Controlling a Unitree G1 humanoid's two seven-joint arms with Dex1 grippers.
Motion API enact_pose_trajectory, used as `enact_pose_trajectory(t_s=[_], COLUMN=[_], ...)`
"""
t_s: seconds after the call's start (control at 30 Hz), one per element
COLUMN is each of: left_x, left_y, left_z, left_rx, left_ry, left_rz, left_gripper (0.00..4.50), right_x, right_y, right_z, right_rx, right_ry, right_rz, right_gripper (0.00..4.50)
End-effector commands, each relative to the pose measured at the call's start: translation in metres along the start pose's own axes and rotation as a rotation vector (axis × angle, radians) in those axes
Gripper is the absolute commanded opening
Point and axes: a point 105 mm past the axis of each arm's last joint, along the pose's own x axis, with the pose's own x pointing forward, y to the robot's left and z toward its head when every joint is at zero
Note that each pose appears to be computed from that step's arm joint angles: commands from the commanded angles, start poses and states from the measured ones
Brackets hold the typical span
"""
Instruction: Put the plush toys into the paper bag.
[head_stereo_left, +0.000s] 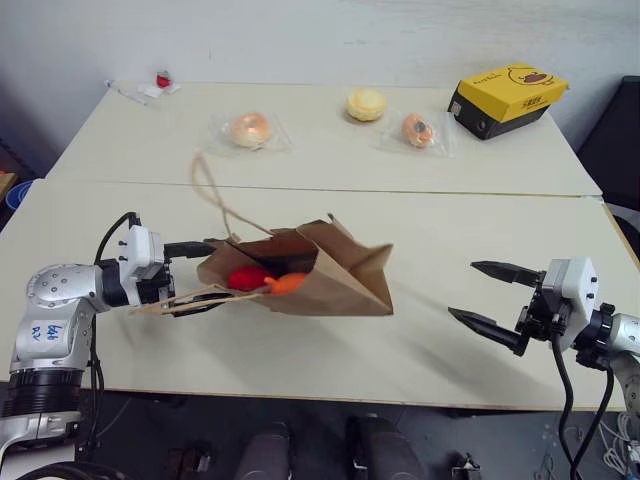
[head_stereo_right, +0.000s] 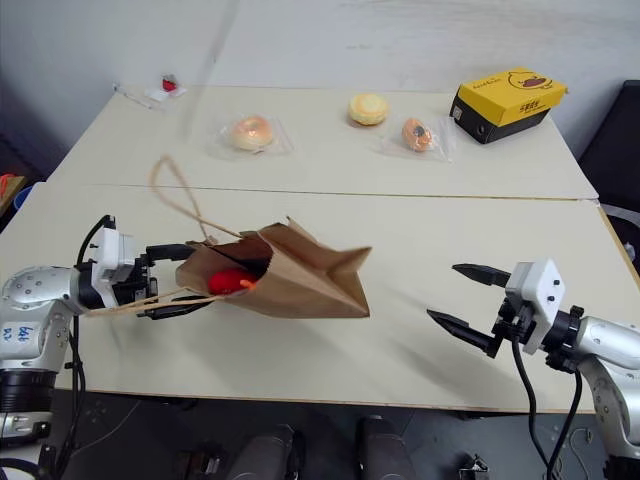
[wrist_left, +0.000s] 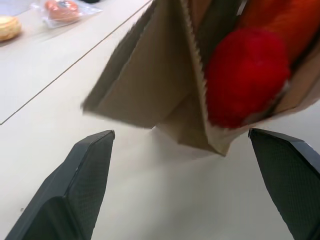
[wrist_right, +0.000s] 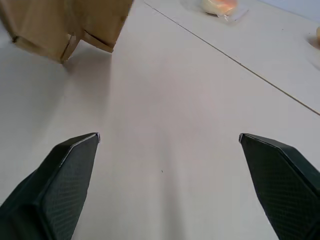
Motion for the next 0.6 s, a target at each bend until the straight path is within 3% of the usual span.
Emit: enact_pose_trajectory(t_s=[0.03, 0.33, 0.43, 0.6], left_x=[0.013, 0.029, 0.021, -0.012], left_y=[-0.001, 0.002, 0.007, 0.005], left_z=[0.021, 0.028, 0.026, 0.007], left_rx=[0.036, 0.033, 0.031, 0.06], left_ry=[-0.085, -0.125, -0.1, 0.049], left_rz=[0.007, -0.008, 0.008, 0.034], left_gripper=[4.5, 4.5, 4.5, 4.5], right_x=[0.004, 0.005, 0.003, -0.007], right_y=[-0.002, -0.002, -0.001, -0.005], right_z=[0.002, -0.002, -0.001, 0.011], right_rx=[-0.032, -0.025, -0.041, -0.081], right_ry=[-0.026, -0.029, -0.022, -0.034], right_rz=[0.006, -0.032, -0.041, -0.071], right_gripper=[4.47, 4.47, 4.47, 4.47])
